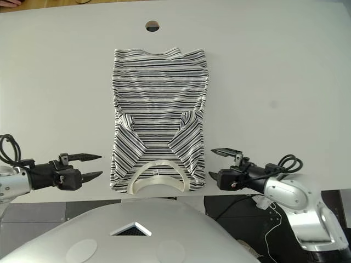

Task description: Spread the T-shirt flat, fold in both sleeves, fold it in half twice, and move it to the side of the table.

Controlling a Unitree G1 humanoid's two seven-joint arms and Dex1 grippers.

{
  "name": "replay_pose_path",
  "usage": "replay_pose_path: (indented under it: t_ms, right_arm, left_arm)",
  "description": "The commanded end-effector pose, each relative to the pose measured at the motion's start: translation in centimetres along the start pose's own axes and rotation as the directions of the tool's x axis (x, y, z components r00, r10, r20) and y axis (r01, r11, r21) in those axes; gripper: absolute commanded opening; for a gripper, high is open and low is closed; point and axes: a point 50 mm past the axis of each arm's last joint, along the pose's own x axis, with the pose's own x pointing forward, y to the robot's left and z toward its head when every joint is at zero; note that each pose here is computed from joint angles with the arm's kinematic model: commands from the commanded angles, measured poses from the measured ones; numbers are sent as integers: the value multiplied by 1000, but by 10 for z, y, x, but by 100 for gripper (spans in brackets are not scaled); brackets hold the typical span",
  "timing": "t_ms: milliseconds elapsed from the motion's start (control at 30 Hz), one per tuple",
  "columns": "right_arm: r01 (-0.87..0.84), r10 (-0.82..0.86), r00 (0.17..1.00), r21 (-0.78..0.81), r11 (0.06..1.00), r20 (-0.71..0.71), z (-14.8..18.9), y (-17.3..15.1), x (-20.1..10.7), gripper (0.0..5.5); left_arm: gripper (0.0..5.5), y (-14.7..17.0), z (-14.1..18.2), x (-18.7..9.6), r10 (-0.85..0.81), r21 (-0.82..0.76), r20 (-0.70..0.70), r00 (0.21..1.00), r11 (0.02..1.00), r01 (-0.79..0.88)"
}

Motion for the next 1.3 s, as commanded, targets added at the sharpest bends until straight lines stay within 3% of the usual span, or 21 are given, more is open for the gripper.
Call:
replay_pose_path:
  t_ms: [33,367,500,967,1133,1300]
  right_arm:
    - [-37,37,999,-10,999,9,-3,9,14,375]
    - [-64,66,994,-20,998,89,11,22,27,375]
    - [-96,97,991,-15,995,95,12,27,26,301]
    - [-101,103,994,-53,993,41,0,24,20,28]
    - [-89,90,996,-30,996,25,-3,17,12,12]
    - [-166,161,986,125,978,47,-1,20,-13,12]
  left_arm:
    - [239,-4,2,12,-33,5,25,999,999,33]
    - [239,-1,8,34,-35,6,98,995,999,35]
    - [242,3,7,33,-18,7,102,995,1000,17]
    - [15,0,8,33,-60,-3,111,992,998,60]
    - [10,-5,4,28,-109,-57,97,989,992,115]
    - [10,-9,0,1,-191,-173,130,973,962,212]
